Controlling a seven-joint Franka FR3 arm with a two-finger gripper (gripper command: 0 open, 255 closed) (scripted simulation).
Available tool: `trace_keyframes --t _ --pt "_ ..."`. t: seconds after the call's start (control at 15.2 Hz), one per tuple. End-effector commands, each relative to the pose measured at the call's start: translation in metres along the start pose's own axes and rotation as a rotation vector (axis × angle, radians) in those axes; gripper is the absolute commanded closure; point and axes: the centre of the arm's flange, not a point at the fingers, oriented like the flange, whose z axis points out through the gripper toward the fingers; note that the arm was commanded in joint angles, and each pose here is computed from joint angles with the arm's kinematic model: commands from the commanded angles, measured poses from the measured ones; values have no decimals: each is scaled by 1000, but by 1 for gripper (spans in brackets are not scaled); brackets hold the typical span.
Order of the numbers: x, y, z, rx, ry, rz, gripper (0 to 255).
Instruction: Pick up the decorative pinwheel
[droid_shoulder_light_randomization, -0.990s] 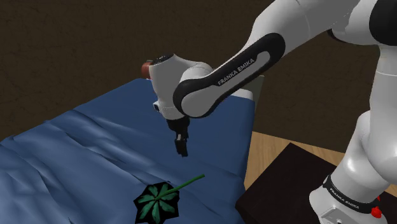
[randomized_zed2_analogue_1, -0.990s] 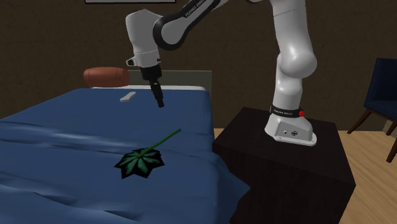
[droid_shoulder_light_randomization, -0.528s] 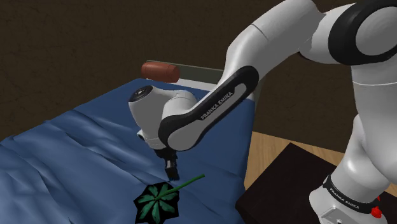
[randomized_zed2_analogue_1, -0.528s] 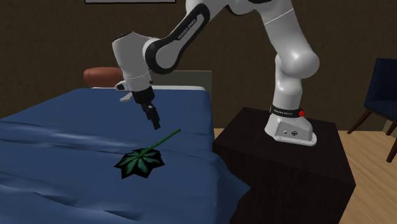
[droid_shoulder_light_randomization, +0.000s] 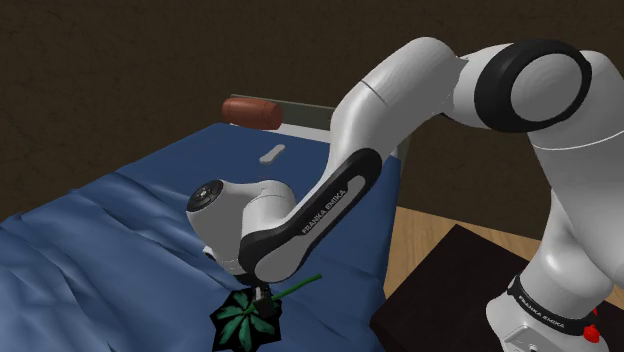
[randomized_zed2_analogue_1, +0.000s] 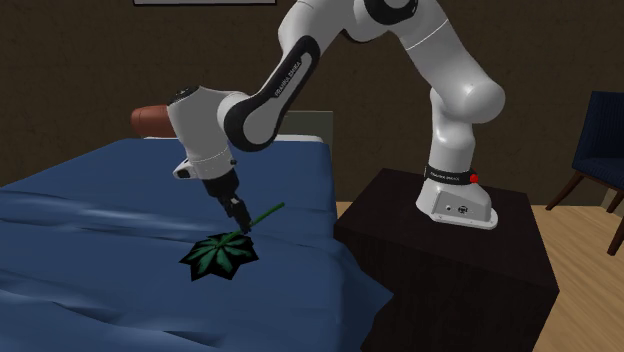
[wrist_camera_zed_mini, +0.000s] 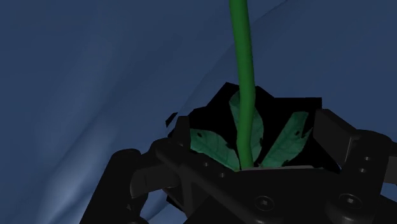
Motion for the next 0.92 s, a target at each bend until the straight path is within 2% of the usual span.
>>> trace_keyframes --t 0.0,0.26,0.33,0.86 --pt "3 -1 10 0 0 -1 0" --pt "6 -1 24 0 0 -1 0" --pt "6 -1 23 0 0 -1 255" --pt "6 -1 23 0 0 -1 255"
